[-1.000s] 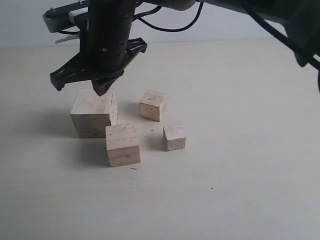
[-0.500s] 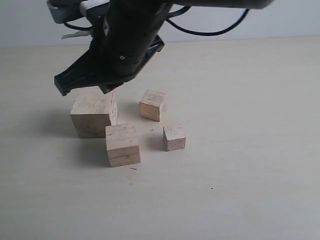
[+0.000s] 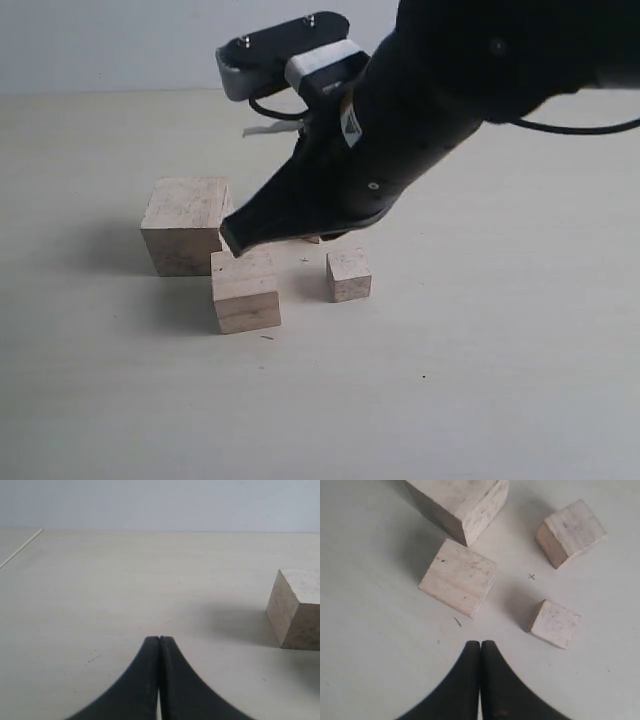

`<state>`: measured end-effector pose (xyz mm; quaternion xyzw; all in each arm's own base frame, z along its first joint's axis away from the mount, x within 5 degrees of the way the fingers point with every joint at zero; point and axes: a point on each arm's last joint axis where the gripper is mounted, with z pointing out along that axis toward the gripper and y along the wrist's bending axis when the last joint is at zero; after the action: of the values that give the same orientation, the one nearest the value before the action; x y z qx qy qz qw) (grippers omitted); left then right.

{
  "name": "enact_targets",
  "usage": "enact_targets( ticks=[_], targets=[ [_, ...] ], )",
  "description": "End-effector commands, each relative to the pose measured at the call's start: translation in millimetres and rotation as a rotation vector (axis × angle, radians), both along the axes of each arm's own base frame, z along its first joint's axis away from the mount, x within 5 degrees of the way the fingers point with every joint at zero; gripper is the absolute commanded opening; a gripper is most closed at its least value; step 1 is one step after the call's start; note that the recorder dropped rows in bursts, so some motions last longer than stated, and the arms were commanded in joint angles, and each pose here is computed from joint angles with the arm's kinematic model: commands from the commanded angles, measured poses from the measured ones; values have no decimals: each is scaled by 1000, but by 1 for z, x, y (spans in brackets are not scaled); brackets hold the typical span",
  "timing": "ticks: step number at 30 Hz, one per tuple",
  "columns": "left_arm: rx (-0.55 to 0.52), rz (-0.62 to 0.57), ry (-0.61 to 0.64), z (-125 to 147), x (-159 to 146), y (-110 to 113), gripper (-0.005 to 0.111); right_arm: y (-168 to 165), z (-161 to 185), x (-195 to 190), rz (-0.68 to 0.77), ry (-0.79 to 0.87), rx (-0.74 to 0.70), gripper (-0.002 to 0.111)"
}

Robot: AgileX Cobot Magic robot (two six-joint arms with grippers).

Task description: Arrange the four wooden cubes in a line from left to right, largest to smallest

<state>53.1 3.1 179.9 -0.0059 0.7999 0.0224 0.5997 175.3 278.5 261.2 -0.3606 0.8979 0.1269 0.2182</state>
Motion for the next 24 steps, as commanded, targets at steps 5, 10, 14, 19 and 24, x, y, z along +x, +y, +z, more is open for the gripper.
enact_targets(
  ticks=[5,10,14,19,24],
  targets=[
    [-15,4,-12,1,0,0,0,-12,-34,-8,-1,6,14,0],
    [-15,4,-12,1,0,0,0,-17,-52,-12,-7,-2,55,0],
    [-15,4,-12,1,0,0,0,-12,-49,-10,-6,-41,139,0],
    [-15,4,-12,1,0,0,0,-9,-47,-9,-4,-55,168,0],
    [-15,4,-12,1,0,0,0,-10,-48,-9,3,-56,160,0]
  ],
)
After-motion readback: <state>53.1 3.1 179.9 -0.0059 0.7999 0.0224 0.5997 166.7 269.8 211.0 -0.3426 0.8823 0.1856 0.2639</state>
